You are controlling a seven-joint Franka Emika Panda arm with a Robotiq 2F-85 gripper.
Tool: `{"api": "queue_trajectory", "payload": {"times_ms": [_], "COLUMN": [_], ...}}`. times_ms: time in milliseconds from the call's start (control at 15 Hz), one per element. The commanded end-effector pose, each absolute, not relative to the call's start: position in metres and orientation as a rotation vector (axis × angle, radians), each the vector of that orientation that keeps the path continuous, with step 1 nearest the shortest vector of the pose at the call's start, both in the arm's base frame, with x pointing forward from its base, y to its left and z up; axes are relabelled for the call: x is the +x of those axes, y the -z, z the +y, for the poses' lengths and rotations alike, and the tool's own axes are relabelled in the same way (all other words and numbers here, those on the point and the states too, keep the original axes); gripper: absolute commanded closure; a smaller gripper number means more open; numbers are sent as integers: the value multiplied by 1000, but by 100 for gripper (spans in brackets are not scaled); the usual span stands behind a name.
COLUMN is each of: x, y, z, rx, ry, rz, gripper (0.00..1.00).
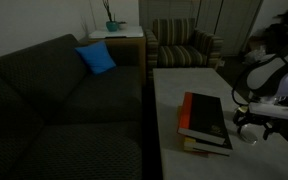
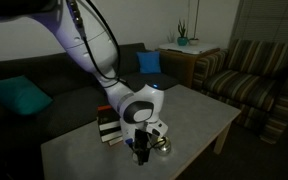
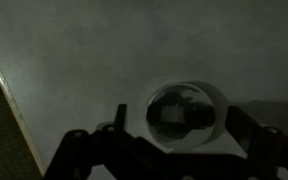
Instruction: Pick the lid and put it on top of the bottle
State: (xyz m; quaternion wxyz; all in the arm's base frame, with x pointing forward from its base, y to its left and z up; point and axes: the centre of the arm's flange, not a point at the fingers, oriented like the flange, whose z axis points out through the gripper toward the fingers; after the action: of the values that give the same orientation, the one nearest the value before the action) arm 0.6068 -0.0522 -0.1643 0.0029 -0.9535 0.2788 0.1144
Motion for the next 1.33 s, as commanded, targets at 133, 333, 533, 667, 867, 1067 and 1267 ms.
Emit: {"api": "queue_trajectory", "payload": {"times_ms": [133,333,533,667,867,1067,1267], "x": [612,618,623,628,629,630,631], "y": [173,182,186,189,188,186,181], "z": [-53,-55,-56,-57,-57,-58,-58], "rx": [-2985,-2975,-2965,-2966,-2970,-2971,-2971], "ry": [-375,-387,-382,-385,-380,-371,-348], "rz": [856,854,855,858,859,862,865], "gripper": [0,0,0,25,42,62,82]}}
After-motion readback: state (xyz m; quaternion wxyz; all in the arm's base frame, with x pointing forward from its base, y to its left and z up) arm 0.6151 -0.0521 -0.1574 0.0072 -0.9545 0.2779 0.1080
